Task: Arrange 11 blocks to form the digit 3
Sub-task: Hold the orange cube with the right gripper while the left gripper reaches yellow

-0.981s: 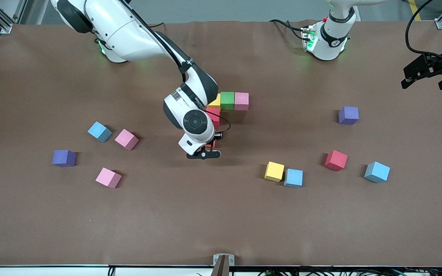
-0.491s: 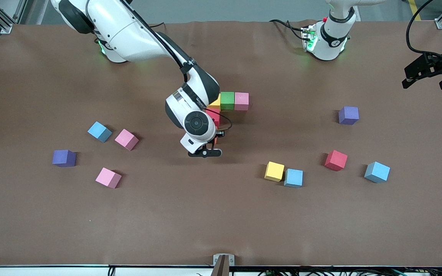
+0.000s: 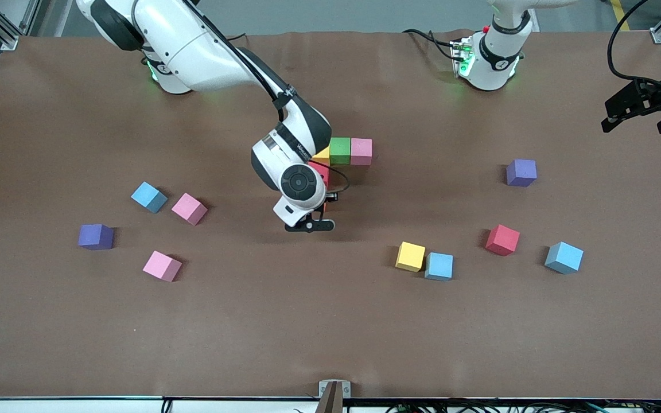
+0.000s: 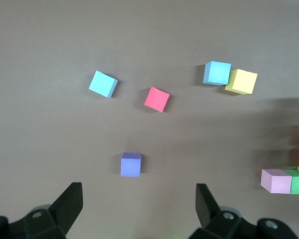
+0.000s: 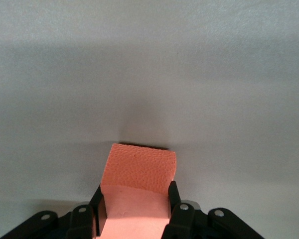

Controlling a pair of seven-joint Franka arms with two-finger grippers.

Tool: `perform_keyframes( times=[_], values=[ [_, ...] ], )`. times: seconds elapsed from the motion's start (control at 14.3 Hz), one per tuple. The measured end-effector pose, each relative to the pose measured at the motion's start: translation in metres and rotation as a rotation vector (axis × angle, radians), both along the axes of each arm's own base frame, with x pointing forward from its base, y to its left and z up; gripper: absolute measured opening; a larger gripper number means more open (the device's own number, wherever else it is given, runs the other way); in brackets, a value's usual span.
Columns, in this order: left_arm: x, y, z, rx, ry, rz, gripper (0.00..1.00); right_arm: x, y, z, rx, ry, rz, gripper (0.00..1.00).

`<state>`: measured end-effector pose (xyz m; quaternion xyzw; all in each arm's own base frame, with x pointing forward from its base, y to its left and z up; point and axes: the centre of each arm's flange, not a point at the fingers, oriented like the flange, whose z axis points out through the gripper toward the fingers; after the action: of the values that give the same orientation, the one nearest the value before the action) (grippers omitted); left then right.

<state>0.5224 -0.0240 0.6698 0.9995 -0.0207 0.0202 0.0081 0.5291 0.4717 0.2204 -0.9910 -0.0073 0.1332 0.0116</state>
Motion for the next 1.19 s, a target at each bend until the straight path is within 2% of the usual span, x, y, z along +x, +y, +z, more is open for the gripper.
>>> perform_keyframes(
  times=[0.84,1.05,1.19],
  values=[
    [0.016,0.000,-0.018,-0.001,0.006,0.001,1.00,-0.007,0.002,-0.005,-0.010,0.015,0.009,0.50],
    [0.042,-0.004,-0.066,-0.002,0.065,-0.005,1.00,-0.010,0.004,-0.005,-0.012,0.018,0.014,0.50],
    [0.070,-0.006,-0.111,-0.005,0.091,-0.008,1.00,-0.012,0.005,-0.006,-0.015,0.022,0.017,0.50]
  ],
)
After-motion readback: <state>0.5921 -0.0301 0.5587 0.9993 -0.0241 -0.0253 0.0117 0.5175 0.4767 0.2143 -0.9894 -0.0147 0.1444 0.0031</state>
